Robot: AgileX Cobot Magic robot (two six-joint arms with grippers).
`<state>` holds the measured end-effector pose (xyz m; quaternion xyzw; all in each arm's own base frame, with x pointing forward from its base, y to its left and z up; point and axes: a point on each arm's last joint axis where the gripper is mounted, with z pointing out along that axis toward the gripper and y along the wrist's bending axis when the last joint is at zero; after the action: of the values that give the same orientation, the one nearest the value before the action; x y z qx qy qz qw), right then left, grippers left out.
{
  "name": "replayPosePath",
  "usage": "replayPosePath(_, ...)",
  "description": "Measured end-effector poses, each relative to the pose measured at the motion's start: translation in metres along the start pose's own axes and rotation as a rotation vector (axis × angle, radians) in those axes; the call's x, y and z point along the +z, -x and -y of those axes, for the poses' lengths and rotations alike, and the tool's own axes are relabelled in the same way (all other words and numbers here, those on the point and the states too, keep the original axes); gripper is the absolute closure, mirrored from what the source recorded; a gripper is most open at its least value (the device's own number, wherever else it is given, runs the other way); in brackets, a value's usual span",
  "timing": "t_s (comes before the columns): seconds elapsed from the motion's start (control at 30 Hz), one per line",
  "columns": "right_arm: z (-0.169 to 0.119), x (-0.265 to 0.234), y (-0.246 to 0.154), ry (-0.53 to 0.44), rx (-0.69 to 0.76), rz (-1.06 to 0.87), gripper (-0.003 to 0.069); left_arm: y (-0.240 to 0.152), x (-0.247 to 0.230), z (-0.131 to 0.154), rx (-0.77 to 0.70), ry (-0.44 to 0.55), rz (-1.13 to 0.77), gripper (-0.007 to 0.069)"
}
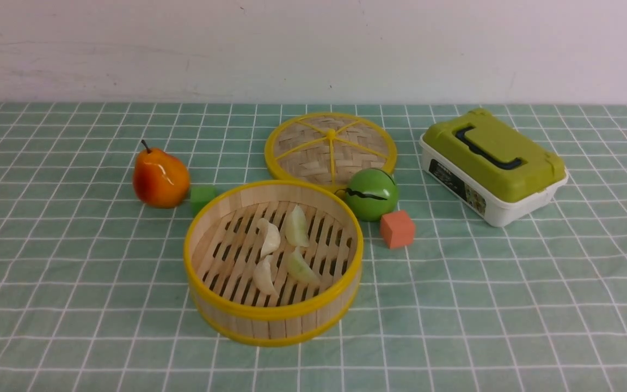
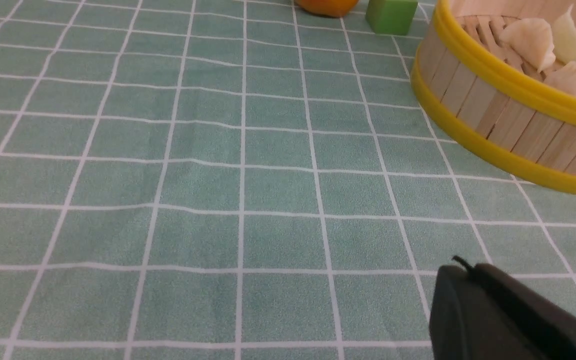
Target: Put the dumplings into the steamer on the table with the blue tablecloth.
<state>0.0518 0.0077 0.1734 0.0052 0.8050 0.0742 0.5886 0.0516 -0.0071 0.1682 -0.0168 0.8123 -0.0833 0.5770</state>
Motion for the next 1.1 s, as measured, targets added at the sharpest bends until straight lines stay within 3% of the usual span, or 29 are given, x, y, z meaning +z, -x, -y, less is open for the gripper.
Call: replayPosePath(1.1, 0.0, 0.0, 0.0, 0.0, 0.0, 0.0, 0.053, -0.0001, 0.0, 0.0001, -0.002, -0.001, -0.001, 0.0639)
